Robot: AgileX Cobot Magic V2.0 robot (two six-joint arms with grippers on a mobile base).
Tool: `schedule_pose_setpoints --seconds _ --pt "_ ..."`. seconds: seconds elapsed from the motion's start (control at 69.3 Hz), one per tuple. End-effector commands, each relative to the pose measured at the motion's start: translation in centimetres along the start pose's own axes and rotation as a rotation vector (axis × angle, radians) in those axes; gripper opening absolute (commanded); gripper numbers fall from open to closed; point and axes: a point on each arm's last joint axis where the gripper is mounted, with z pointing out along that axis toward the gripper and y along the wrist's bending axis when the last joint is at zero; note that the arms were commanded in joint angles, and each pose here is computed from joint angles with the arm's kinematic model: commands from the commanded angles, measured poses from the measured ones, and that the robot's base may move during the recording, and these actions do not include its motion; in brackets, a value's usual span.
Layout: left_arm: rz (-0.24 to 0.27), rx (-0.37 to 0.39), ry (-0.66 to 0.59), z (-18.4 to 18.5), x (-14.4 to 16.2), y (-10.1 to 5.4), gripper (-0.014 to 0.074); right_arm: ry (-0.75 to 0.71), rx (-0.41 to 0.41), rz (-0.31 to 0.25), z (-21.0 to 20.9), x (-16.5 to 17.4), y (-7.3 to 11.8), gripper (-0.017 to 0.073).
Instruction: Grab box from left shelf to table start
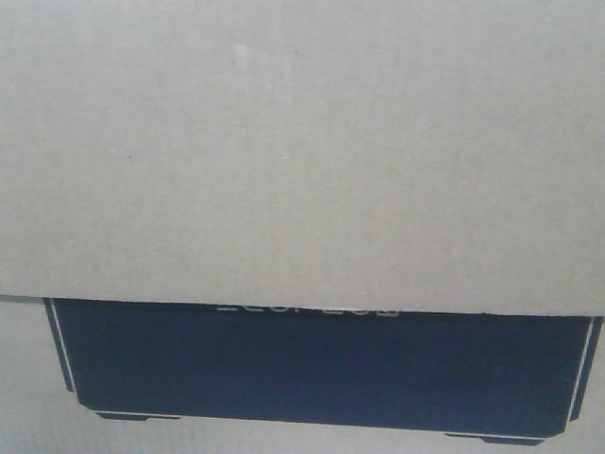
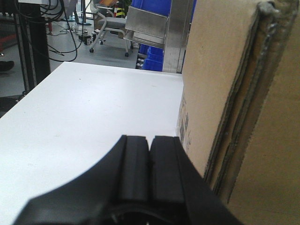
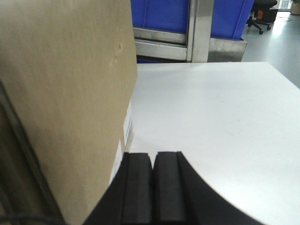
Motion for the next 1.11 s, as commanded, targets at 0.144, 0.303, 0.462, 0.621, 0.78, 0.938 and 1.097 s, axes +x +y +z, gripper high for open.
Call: schedule_pose_setpoints --seconds 0.144,0.303,0.462,0.621,0.78,0.938,1.097 --pt "-0.001 0.007 -0.116 -0.21 -1.14 -0.07 -0.01 -0.149 -0.017 0.001 0.1 -0.51 0.1 0.0057" --pt "-0.001 0.007 -0.116 -0.21 -1.14 -0.07 -0.01 -0.149 -0.017 0.001 0.1 -0.51 0.1 0.0057" --pt "-0.001 0.007 -0.116 -0.21 -1.14 -0.07 -0.01 -0.148 -0.017 0.001 0.1 -0.5 0.09 0.0057" --pt "-0.001 0.007 -0.116 -0.21 -1.14 -0.07 -0.01 -0.148 -0.017 0.001 0.1 -0.5 0.09 0.0057" --pt "-0.001 0.007 -0.116 -0.21 -1.14 -0.07 -0.01 -0.148 -0.017 0.001 0.1 -0.5 0.09 0.0057" --pt "-0.001 0.007 -0.116 -0.21 -1.14 -0.07 -0.01 -0.148 -0.017 0.001 0.1 -0.5 0.09 0.0057" --pt "-0.001 0.007 -0.116 -0.21 -1.14 -0.07 -0.01 -0.148 -0.017 0.001 0.1 -0.5 0.09 0.0057"
